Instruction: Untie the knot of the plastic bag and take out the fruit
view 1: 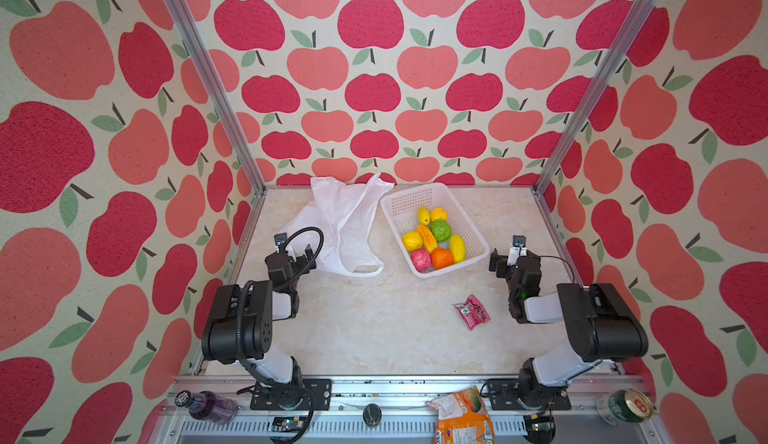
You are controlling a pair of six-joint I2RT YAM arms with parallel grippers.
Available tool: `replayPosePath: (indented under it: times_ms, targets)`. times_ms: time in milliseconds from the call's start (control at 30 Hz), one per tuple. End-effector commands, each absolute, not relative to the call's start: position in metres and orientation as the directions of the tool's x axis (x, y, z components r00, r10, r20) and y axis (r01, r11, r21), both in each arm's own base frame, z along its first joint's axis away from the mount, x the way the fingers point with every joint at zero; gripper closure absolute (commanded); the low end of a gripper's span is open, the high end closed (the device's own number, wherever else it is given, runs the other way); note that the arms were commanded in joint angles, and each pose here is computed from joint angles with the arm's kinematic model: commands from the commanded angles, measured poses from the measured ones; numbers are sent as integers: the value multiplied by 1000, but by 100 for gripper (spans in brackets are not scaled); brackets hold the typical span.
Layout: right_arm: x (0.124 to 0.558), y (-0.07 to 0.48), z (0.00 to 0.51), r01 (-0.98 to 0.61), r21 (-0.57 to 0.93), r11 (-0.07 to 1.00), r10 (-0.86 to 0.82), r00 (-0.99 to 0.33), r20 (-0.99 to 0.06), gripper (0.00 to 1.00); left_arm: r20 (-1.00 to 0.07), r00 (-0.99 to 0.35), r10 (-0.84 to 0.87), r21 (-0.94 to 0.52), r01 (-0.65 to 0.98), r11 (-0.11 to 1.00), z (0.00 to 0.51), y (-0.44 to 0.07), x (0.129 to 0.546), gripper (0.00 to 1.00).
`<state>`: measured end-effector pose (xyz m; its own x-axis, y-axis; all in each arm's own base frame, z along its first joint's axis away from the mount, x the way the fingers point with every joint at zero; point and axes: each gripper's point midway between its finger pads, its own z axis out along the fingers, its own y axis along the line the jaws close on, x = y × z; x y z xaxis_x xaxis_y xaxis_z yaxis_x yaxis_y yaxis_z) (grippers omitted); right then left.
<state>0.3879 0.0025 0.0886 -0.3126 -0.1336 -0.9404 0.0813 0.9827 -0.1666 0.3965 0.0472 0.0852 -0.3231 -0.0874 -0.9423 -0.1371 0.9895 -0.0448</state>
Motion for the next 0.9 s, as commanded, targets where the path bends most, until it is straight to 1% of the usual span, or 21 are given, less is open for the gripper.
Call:
replayPosePath:
  times_ms: [0,167,300,600,700,867]
  targets:
    - [394,2,95,98,-178,979,-143,-294,-945,1,-932,-354,-79,-31,-139,990,80,51,397,1]
    - [394,2,95,99,-179,979,-143,-295,-945,1,-929,-360,-80,-32,-138,990,79,51,398,1]
    - [394,1,96,101,-179,979,-142,-293,-946,1,-924,-379,-60,-36,-70,997,81,40,401,1]
    - [390,6,101,122,-224,967,-187,-258,-948,1,-926,-372,-68,-48,-64,997,82,40,400,1]
    - [389,6,100,121,-224,967,-187,-261,-947,1,-936,-349,-57,-46,-41,998,81,36,398,1]
    - [391,9,98,93,-211,973,-180,-267,-947,1,-933,-354,-61,-45,-52,998,81,38,398,1]
